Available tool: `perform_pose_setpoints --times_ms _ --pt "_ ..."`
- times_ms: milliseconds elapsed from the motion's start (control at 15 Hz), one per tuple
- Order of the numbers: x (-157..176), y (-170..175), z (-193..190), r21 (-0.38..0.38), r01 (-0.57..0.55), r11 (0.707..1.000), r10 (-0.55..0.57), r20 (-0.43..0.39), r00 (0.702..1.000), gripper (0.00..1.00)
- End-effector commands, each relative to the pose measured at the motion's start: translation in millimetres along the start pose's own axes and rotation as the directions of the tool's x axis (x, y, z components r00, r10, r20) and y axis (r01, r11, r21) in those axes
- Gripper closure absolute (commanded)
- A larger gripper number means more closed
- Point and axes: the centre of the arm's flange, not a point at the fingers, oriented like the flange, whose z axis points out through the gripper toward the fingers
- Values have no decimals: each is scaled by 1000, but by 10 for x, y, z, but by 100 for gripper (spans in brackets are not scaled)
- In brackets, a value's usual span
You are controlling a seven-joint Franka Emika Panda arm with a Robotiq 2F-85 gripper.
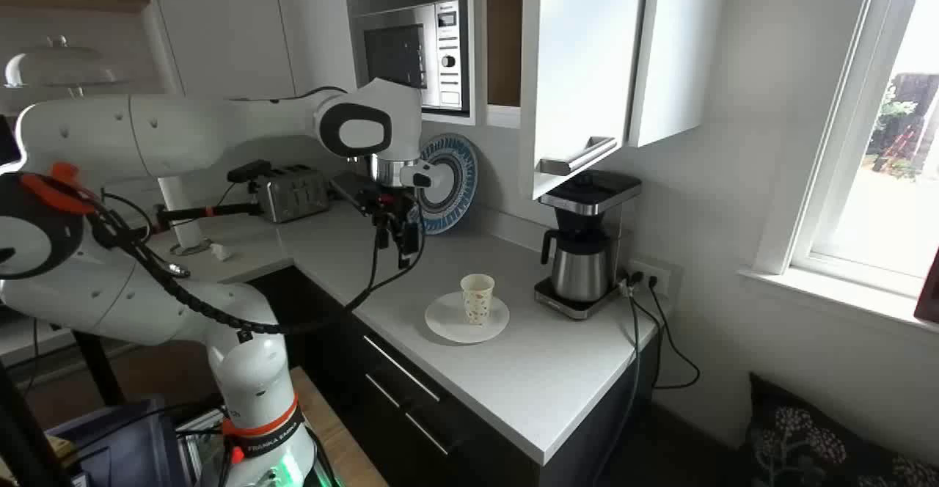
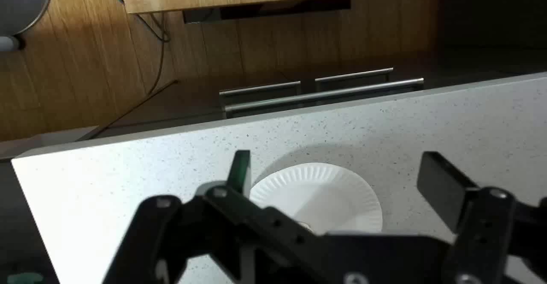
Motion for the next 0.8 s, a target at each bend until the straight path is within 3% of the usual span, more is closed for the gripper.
perform_pose_setpoints --times_ms 0,400,533,733 --pt "0 0 0 0 0 1000 0 0 1000 0" --pt "63 104 58 12 -45 999 45 15 999 0" --pt "203 364 256 41 -32 999 31 22 999 0" --pt "375 765 622 144 -19 989 22 -22 1000 0"
